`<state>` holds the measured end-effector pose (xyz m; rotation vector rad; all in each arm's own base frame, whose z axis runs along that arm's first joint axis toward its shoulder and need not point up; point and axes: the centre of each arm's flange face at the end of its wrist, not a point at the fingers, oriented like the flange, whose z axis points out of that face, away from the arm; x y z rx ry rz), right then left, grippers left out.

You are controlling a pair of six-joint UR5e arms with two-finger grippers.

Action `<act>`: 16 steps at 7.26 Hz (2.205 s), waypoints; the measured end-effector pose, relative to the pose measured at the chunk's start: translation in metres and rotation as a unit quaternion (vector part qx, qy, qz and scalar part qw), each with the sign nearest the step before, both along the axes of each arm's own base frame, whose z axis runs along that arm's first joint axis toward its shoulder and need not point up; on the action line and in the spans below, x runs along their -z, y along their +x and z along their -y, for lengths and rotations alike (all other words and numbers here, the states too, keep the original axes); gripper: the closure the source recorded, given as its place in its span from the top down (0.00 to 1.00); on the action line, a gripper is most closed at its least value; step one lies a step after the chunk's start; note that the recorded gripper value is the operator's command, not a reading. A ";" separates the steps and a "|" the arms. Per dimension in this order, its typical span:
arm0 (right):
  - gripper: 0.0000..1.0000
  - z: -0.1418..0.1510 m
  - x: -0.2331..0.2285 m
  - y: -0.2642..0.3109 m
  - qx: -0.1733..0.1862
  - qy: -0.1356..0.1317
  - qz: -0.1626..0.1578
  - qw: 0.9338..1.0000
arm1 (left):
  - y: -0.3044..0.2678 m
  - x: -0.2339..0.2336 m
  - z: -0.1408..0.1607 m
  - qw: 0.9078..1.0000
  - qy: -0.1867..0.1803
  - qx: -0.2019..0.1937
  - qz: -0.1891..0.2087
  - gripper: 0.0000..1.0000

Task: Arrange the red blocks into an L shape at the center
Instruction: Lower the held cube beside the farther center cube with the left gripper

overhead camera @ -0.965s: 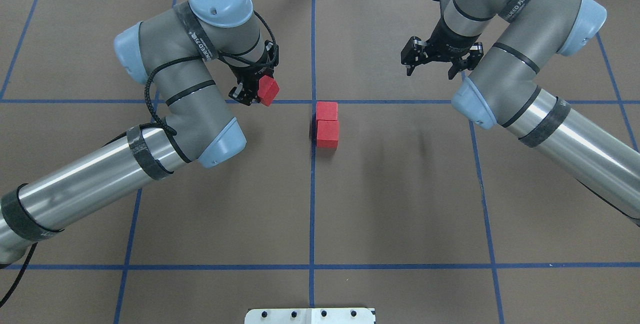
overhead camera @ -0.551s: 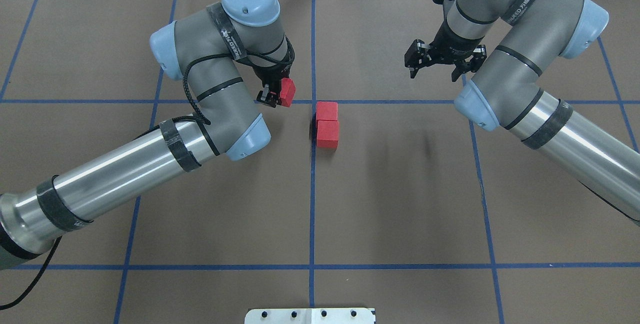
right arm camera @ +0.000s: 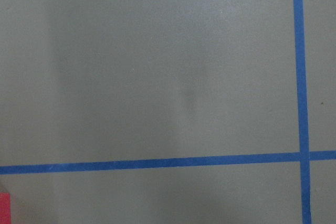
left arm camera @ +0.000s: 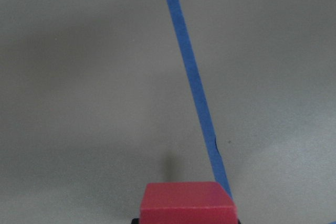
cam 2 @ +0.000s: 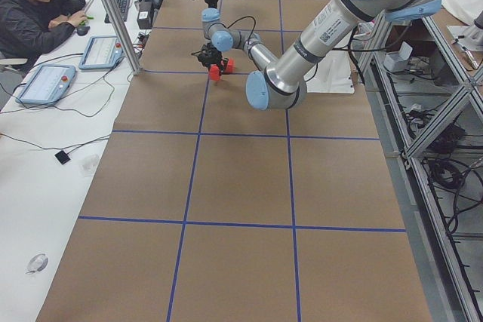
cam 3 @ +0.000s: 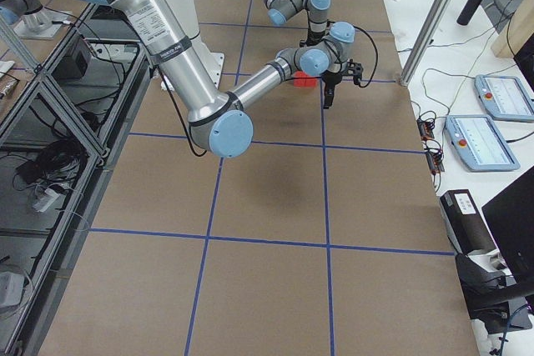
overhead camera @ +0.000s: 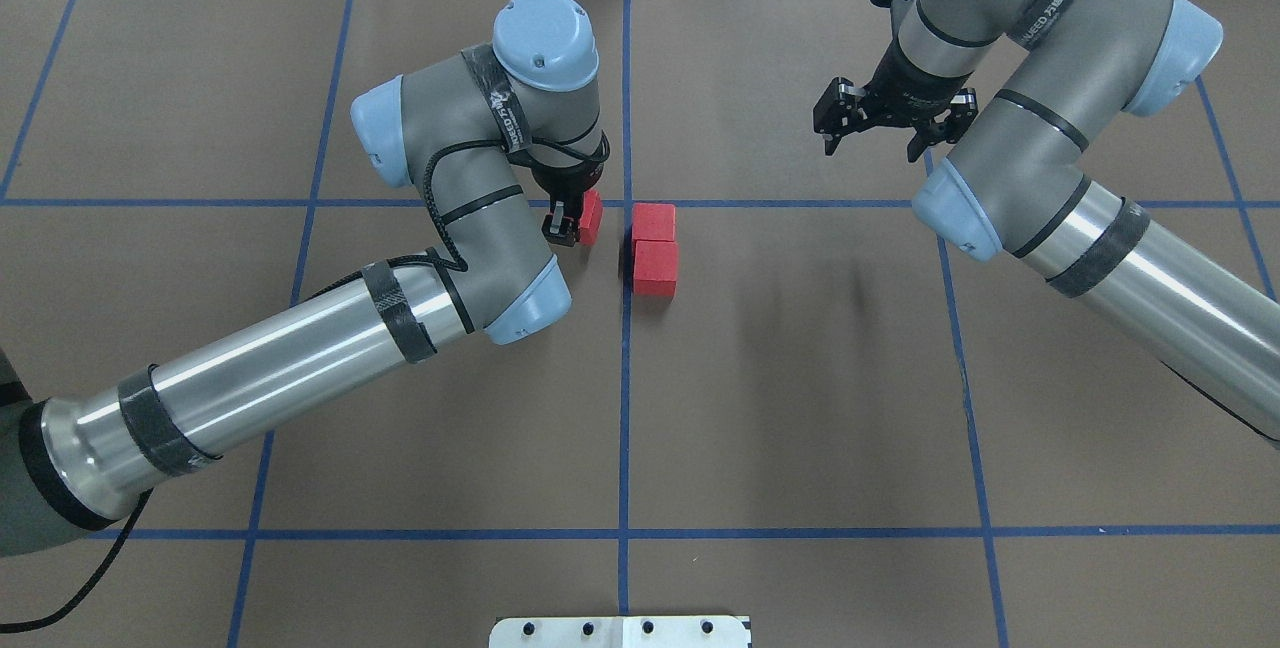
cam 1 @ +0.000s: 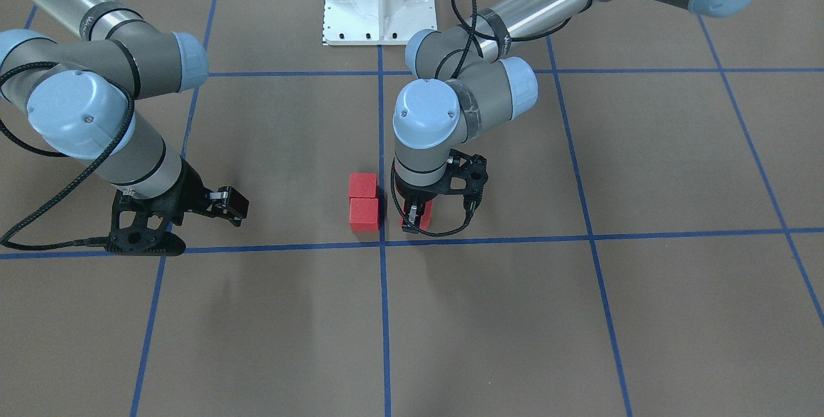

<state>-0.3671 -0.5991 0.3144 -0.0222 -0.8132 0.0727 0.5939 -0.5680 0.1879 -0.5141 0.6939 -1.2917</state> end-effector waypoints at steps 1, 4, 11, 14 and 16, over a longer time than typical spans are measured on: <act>0.99 0.000 -0.001 0.000 0.000 0.000 0.000 1.000 | 0.009 0.006 0.001 1.000 -0.007 0.003 0.003 0.00; 0.99 -0.001 -0.004 0.001 -0.001 -0.001 -0.002 1.000 | 0.024 0.016 -0.001 1.000 -0.013 0.002 0.007 0.00; 0.99 0.000 -0.006 0.002 -0.002 -0.003 -0.004 1.000 | 0.042 0.019 -0.017 1.000 -0.006 -0.003 0.017 0.00; 0.99 0.000 -0.005 0.002 -0.002 -0.002 -0.003 1.000 | 0.043 0.019 -0.017 1.000 -0.006 -0.002 0.020 0.00; 0.99 0.000 -0.005 0.001 -0.002 -0.002 -0.003 1.000 | 0.043 0.017 -0.016 1.000 -0.012 0.007 0.025 0.00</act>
